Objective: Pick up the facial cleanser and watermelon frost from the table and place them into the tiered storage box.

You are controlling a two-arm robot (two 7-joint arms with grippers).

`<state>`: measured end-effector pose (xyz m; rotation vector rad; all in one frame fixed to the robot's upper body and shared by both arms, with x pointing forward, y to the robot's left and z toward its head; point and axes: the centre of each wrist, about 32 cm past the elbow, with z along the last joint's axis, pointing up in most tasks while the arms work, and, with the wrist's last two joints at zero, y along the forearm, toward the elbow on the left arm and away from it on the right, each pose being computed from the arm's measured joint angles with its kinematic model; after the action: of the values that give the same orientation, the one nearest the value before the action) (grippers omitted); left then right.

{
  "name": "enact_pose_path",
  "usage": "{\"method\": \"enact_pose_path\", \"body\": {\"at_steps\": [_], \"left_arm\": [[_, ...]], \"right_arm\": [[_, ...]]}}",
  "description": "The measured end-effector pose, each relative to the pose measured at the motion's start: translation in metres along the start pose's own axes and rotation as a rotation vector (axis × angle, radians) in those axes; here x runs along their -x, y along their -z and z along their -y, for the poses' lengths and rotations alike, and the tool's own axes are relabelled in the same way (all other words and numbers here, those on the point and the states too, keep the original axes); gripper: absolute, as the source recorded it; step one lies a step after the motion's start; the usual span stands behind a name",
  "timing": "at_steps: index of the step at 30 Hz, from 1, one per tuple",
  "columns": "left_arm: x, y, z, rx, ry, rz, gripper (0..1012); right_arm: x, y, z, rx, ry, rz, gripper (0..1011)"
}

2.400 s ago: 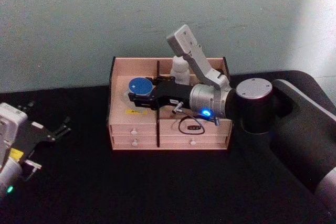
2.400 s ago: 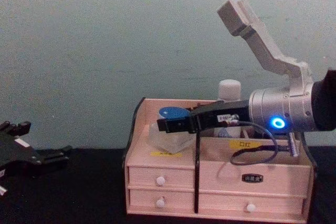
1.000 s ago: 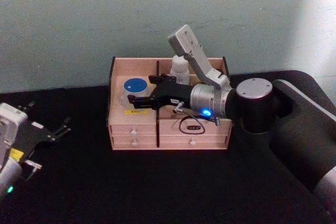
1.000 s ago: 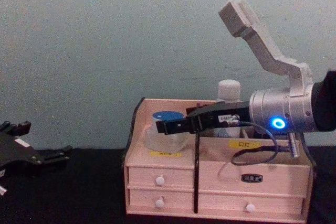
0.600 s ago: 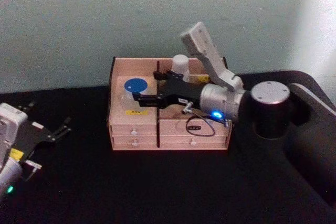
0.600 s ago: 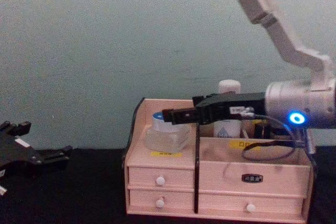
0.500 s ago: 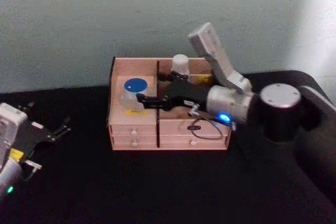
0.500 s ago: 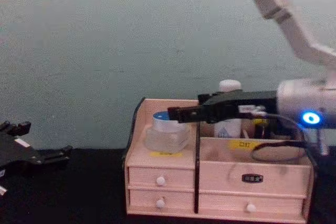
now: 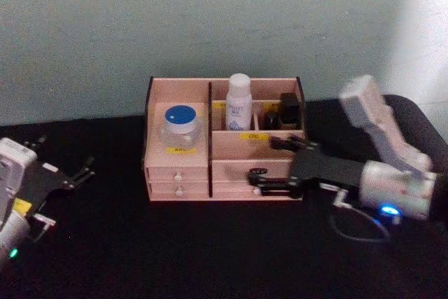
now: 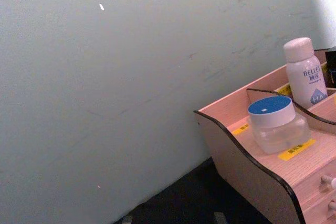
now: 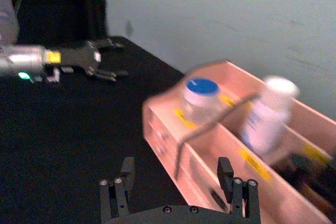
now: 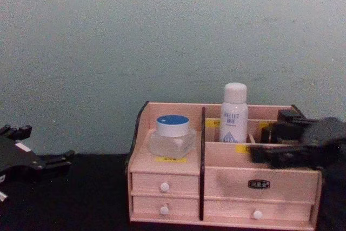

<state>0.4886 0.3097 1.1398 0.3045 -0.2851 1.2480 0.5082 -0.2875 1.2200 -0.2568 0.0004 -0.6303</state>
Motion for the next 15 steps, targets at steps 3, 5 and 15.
{"method": "enact_pose_path", "body": {"at_steps": [3,5,15], "left_arm": [[0.0,0.0,0.0,0.0,0.0,0.0,1001],[0.0,0.0,0.0,0.0,0.0,0.0,1001],[0.0,0.0,0.0,0.0,0.0,0.0,1001]], "right_arm": [[-0.001,0.004,0.015,0.015,0.037,0.0,1003],[-0.003,0.008,0.029,0.028,0.089,-0.001,1002],[-0.011,0.022,0.051,0.013,0.543,-0.026,1003]]}}
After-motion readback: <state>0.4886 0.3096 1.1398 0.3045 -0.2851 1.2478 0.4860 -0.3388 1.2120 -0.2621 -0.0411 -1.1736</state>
